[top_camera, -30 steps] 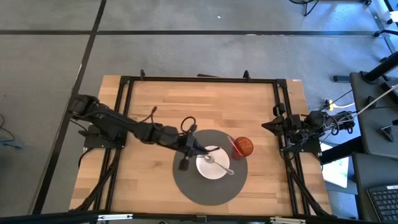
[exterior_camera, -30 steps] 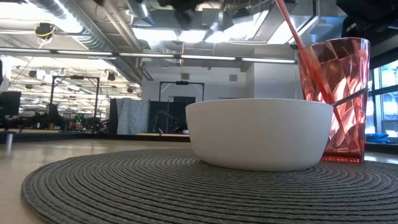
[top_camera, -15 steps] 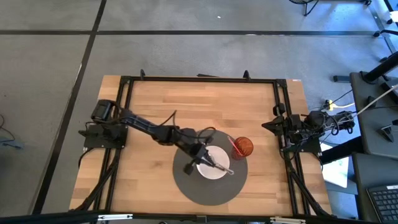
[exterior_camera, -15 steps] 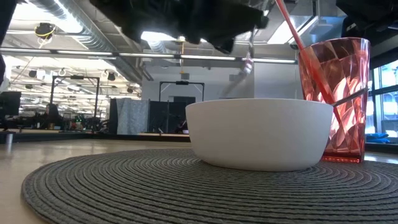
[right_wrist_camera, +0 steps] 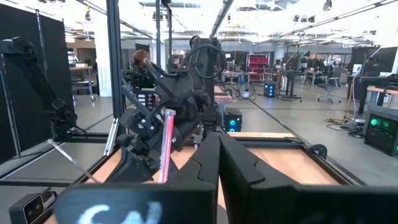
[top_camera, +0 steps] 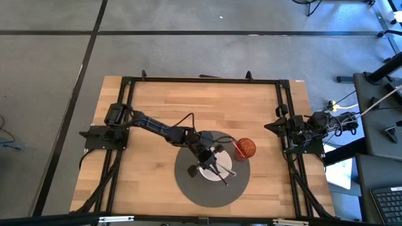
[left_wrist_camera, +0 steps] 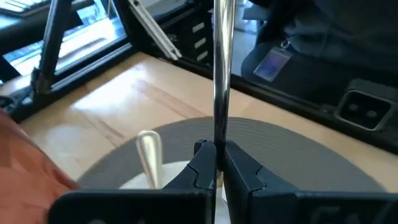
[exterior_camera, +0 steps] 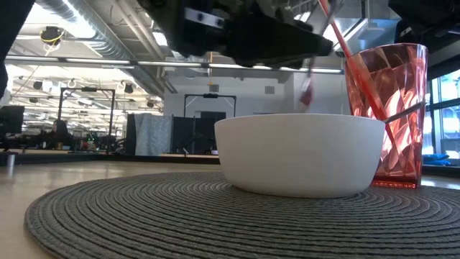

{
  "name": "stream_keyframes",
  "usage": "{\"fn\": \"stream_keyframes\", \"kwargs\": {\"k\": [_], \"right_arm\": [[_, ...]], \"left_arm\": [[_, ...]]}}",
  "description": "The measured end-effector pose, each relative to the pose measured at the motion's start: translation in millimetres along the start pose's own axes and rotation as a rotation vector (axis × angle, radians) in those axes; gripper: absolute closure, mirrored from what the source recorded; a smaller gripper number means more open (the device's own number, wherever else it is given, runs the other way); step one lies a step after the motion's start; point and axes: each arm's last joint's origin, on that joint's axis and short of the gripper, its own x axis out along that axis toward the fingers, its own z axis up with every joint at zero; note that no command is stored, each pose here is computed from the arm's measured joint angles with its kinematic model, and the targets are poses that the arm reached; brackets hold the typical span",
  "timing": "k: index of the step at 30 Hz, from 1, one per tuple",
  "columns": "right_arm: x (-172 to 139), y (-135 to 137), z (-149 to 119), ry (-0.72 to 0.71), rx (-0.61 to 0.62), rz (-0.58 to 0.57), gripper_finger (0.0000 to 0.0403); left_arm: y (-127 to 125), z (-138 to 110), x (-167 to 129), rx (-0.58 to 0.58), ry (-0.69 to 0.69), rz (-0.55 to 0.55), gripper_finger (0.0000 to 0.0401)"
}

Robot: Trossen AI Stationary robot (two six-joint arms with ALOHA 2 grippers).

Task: Pick & Place Utensil
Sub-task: Put the silver fork into the white bowl to the left of the orange glass

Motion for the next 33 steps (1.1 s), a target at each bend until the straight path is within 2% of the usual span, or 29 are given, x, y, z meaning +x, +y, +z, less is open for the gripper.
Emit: {"fn": "stream_keyframes", "kwargs": {"k": [2, 9, 13, 17, 25, 33], "right_arm": [[0, 0, 0, 0.0, 0.0, 0.001, 0.0396], [0, 0, 0, -0.001, 0.001, 0.006, 0.0396], [0, 0, 0, -0.001, 0.001, 0.008, 0.0396], [0, 0, 0, -0.001, 0.001, 0.008, 0.0396], [0, 0, 0, -0.001, 0.004, 0.017, 0.0396], [0, 1, 0, -0.001, 0.002, 0.018, 0.0396]], "left_arm": [[4, 1, 2, 0.019, -0.01, -0.001, 0.0396], [18, -5, 15, 0.024, -0.077, -0.121, 0.0396], [25, 1, 20, 0.039, -0.129, -0.164, 0.0397], [27, -10, 29, 0.001, -0.108, -0.196, 0.0397], [30, -26, 38, -0.053, -0.088, -0.22, 0.0396], [29, -34, 37, 0.026, 0.002, -0.177, 0.0396]]}}
